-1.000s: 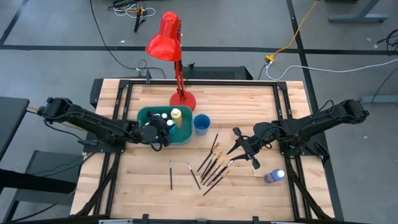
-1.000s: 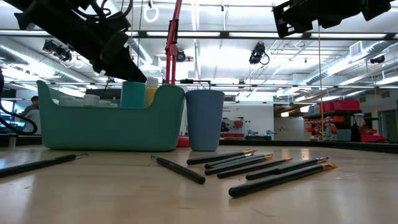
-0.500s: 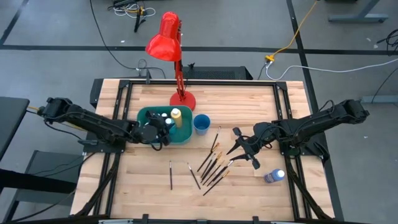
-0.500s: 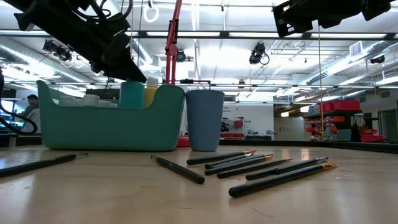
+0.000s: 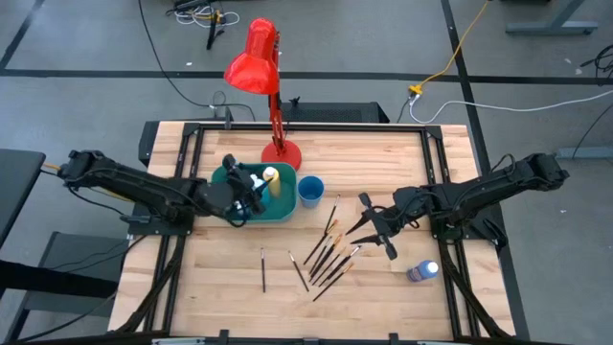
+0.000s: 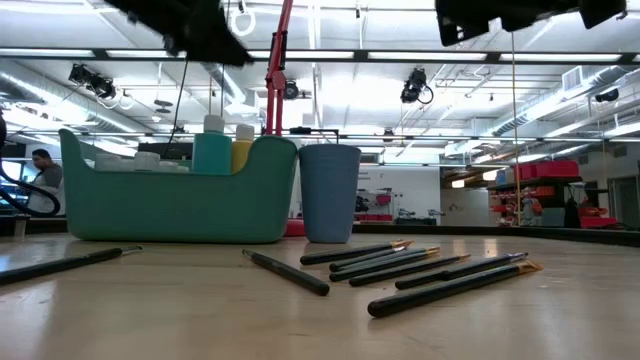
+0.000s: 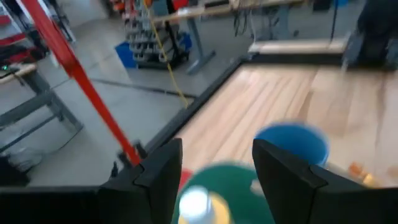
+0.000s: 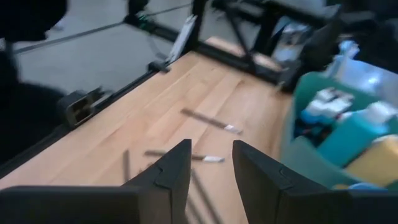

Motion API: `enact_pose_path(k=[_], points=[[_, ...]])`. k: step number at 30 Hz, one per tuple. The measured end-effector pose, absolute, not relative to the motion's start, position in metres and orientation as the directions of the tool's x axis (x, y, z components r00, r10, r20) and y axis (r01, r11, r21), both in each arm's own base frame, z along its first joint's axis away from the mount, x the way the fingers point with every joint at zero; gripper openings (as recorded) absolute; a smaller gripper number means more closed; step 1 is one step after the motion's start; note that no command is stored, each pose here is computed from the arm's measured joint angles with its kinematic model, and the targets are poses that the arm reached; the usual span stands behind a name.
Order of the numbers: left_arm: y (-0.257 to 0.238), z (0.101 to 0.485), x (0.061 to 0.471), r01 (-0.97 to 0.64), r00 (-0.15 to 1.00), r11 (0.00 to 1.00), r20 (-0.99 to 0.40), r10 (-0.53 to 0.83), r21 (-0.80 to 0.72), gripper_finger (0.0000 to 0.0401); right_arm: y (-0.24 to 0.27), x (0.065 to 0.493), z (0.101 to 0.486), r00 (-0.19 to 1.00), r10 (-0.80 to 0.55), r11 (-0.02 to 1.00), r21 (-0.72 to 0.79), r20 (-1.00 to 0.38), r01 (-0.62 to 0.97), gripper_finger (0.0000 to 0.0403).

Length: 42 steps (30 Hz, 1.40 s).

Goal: Pick & Place Paint Supplies
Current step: Put the light blue paint bottle into the green bin

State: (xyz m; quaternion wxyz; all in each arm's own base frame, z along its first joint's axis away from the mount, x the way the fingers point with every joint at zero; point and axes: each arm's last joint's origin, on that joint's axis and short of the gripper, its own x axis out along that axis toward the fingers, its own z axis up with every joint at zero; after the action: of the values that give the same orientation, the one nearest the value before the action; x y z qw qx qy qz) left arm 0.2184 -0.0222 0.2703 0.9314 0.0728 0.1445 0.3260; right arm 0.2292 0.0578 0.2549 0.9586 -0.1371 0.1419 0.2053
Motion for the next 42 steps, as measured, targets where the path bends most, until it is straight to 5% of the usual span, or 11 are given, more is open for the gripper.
enact_pose_path(k=[10,25,42], points=[[-0.043,0.294,0.218,-0.434,0.859,0.878,-0.201,0.471,0.204,0.0206,0.063,0.226,0.270,0.926,0.210,0.953,-0.143,-0.315,-0.265,0.0135],[-0.060,0.268,0.238,-0.421,0.850,0.895,-0.278,0.447,0.150,0.0206,0.088,0.161,0.326,0.742,0.402,0.901,0.088,-0.537,-0.425,0.0181],[-0.063,0.275,0.245,-0.427,0.878,0.900,-0.200,0.435,0.081,0.0206,0.106,0.111,0.280,0.474,0.608,0.740,0.238,-0.637,-0.629,0.0180]])
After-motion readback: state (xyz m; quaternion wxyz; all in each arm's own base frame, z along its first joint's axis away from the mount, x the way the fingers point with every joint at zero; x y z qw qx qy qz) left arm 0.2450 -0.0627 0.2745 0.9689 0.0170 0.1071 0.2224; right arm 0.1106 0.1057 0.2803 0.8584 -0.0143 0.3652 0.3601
